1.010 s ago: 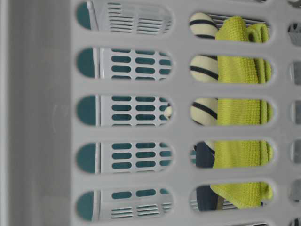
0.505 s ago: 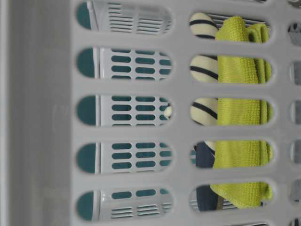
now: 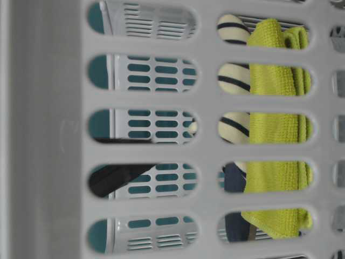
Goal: Pick up the yellow cloth from the shopping basket with the left arm.
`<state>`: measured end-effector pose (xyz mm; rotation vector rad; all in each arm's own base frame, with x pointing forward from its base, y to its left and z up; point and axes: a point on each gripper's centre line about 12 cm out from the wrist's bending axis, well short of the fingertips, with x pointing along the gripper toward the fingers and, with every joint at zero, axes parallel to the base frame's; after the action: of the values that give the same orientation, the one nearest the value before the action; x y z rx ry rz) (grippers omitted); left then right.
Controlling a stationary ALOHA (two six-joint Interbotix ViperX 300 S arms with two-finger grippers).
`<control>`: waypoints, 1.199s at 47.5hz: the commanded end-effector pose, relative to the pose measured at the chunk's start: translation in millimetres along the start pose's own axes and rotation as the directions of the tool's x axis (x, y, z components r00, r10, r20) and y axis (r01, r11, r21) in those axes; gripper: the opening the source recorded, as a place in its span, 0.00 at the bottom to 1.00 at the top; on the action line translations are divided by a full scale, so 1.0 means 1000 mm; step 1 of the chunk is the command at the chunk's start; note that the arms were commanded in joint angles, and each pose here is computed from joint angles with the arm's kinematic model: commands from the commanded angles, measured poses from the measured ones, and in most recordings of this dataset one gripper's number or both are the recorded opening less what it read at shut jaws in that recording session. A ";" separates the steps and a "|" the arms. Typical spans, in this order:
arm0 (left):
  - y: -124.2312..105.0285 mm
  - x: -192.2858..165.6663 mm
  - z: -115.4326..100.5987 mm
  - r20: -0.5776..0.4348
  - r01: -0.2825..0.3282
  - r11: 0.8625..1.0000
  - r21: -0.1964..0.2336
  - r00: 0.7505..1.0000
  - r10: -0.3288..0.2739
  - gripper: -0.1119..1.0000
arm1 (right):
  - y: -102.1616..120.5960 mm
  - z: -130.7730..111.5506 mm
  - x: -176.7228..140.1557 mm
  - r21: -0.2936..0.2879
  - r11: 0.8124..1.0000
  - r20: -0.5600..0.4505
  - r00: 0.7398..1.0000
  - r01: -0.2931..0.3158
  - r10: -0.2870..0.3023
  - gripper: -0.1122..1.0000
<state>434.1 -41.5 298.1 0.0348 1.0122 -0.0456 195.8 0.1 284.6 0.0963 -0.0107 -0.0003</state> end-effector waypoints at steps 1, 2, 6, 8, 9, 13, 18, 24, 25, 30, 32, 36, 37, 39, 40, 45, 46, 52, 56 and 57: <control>-0.003 -0.002 0.007 0.019 0.002 1.000 0.006 1.000 -0.002 0.90 | -0.001 0.007 0.001 0.009 1.000 0.019 1.000 0.006 -0.007 0.13; -0.005 0.001 0.007 0.011 0.004 1.000 0.009 1.000 -0.004 0.90 | -0.001 0.007 0.001 0.009 1.000 0.019 1.000 0.008 -0.008 0.15; -0.008 0.013 0.004 -0.014 0.006 1.000 0.015 1.000 -0.006 0.88 | -0.003 0.009 0.001 0.015 1.000 0.028 0.999 0.017 -0.017 0.33; -0.010 0.020 0.002 -0.030 0.007 1.000 0.019 1.000 -0.006 0.88 | -0.004 0.009 0.001 0.017 1.000 0.031 0.999 0.021 -0.022 0.47; -0.010 0.024 0.001 -0.040 0.007 1.000 0.017 0.999 -0.007 0.88 | -0.004 0.009 0.001 0.018 1.000 0.033 0.999 0.023 -0.023 0.52; -0.011 0.038 -0.004 -0.066 0.007 1.000 0.018 0.998 -0.005 0.89 | -0.005 0.010 0.001 0.024 0.999 0.033 0.999 0.024 -0.025 0.73; -0.011 0.062 -0.014 -0.102 0.006 1.000 0.021 0.995 -0.004 0.89 | -0.006 0.010 0.000 0.029 0.999 0.039 0.999 0.033 -0.034 0.84; -0.012 0.082 -0.026 -0.134 0.006 1.000 0.024 0.991 -0.003 0.89 | -0.007 0.010 0.000 0.027 0.999 0.037 0.999 0.035 -0.036 0.81; -0.012 0.084 -0.027 -0.133 0.006 1.000 0.024 0.991 -0.003 0.89 | -0.007 0.010 0.000 0.027 0.999 0.037 0.999 0.035 -0.036 0.81; -0.012 0.091 -0.032 -0.128 0.008 1.000 0.024 0.992 -0.004 0.88 | -0.007 0.010 0.000 0.027 0.999 0.039 0.999 0.034 -0.035 0.81; -0.012 0.092 -0.034 -0.125 0.008 1.000 0.024 0.992 -0.005 0.87 | -0.006 0.011 0.000 0.027 0.999 0.040 0.999 0.034 -0.035 0.81; -0.012 0.093 -0.039 -0.128 0.008 1.000 0.024 0.992 -0.005 0.85 | -0.007 0.010 -0.001 0.027 0.999 0.039 0.999 0.034 -0.035 0.81; -0.011 0.093 -0.040 -0.131 0.008 1.000 0.024 0.991 -0.005 0.83 | -0.006 0.011 0.000 0.027 0.999 0.040 0.999 0.034 -0.035 0.81; -0.011 0.092 -0.041 -0.131 0.009 1.000 0.029 0.991 -0.005 0.77 | -0.006 0.011 0.000 0.027 0.999 0.040 0.999 0.034 -0.035 0.81; -0.012 0.092 -0.042 -0.134 0.009 1.000 0.029 0.991 -0.005 0.72 | -0.007 0.010 -0.001 0.027 0.999 0.039 0.999 0.034 -0.035 0.81; -0.012 0.088 -0.041 -0.128 0.011 0.999 0.038 0.992 -0.006 0.46 | -0.007 0.010 0.000 0.027 0.999 0.037 0.999 0.035 -0.036 0.81; -0.012 0.087 -0.041 -0.125 0.011 0.999 0.041 0.992 -0.006 0.41 | -0.007 0.010 0.000 0.027 0.999 0.037 0.999 0.035 -0.036 0.81; -0.011 0.074 -0.032 -0.090 0.011 0.999 0.046 0.996 -0.007 0.22 | -0.007 0.010 0.000 0.027 0.999 0.037 0.999 0.035 -0.036 0.81; -0.012 0.058 -0.022 -0.058 0.012 0.999 0.045 0.998 -0.009 0.22 | -0.007 0.010 -0.001 0.027 0.999 0.039 0.999 0.034 -0.035 0.81; -0.011 0.052 -0.019 -0.047 0.012 0.999 0.045 0.999 -0.010 0.22 | -0.007 0.009 -0.001 0.027 0.999 0.037 0.999 0.035 -0.036 0.81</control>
<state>444.0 -51.1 210.0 0.0684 1.1308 -0.0696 193.8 -6.8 288.0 0.1187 -0.0297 -0.0354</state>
